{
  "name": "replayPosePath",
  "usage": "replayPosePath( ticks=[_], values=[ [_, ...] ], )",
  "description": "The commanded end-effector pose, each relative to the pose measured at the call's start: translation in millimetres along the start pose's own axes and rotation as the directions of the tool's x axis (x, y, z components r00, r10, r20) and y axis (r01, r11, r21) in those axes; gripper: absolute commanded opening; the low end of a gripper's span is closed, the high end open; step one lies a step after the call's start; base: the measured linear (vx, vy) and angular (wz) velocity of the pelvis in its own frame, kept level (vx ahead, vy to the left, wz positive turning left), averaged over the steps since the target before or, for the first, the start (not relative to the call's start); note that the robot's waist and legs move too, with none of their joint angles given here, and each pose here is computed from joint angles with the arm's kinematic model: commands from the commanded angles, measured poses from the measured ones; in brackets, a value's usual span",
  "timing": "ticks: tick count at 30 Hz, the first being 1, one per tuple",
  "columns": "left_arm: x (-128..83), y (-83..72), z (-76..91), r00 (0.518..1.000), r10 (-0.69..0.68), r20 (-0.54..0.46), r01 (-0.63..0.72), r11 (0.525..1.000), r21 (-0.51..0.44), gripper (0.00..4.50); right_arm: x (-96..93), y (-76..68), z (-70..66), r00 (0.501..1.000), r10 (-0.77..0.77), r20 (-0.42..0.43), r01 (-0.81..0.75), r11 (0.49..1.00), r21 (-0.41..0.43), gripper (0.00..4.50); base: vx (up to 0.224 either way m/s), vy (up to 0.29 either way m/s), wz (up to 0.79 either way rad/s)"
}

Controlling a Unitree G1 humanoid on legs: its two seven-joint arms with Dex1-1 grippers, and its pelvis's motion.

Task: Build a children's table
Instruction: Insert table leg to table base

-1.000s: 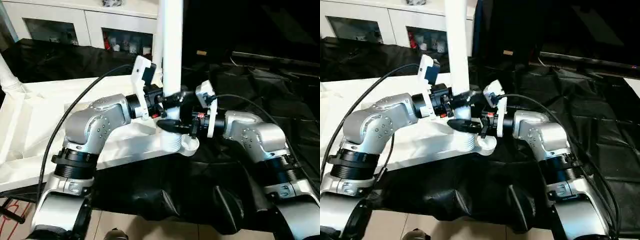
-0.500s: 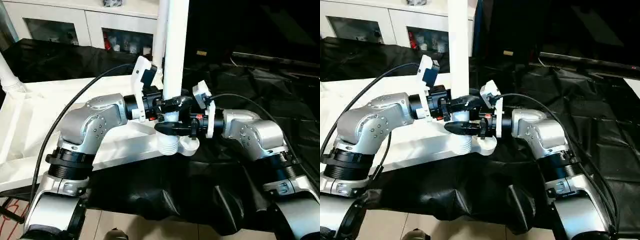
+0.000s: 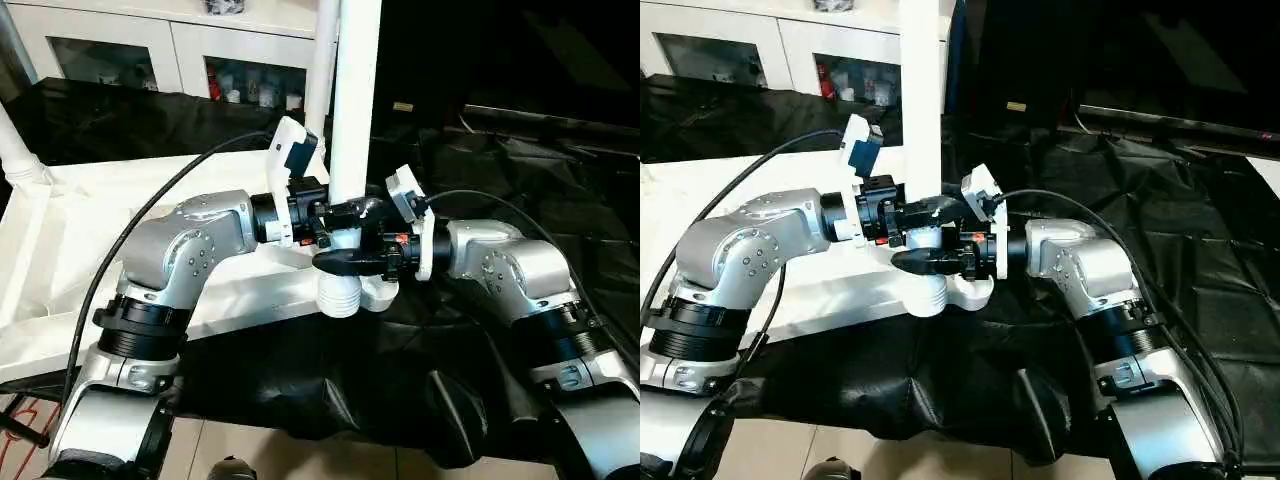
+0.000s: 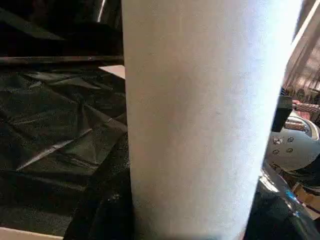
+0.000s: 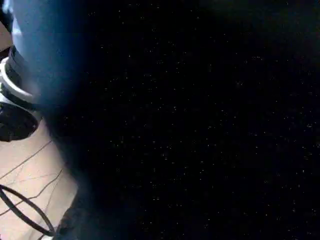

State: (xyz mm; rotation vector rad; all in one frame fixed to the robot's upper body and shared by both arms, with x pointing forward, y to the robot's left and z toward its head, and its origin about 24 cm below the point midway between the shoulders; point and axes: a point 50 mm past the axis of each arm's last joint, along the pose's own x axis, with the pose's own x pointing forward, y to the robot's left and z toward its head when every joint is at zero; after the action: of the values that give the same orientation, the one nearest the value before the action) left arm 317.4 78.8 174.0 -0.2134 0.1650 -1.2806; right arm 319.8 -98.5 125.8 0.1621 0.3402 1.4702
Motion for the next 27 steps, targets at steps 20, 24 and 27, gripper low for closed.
replayPosePath(
  ticks=[20, 24, 27],
  values=[
    [4.8, 0.1, 24.8, 0.985, -0.001, 0.171, 0.003, 1.000, -0.014, 2.35, -1.5, -6.6, -1.2, 0.998, -0.064, 0.009, 0.064, 0.998, 0.014, 1.87, 0.000, 0.000, 0.00],
    [7.3, -0.9, 26.1, 0.983, -0.002, 0.183, 0.006, 1.000, -0.025, 1.99, -1.4, -7.7, -0.9, 0.998, -0.066, 0.007, 0.065, 0.998, 0.012, 1.87, 0.000, 0.000, 0.00],
    [6.8, -0.2, 29.1, 0.980, 0.005, 0.201, -0.001, 1.000, -0.018, 1.88, -1.4, -7.9, -0.5, 0.998, -0.067, 0.006, 0.067, 0.998, 0.007, 1.87, 0.000, 0.000, 0.00]
  ],
)
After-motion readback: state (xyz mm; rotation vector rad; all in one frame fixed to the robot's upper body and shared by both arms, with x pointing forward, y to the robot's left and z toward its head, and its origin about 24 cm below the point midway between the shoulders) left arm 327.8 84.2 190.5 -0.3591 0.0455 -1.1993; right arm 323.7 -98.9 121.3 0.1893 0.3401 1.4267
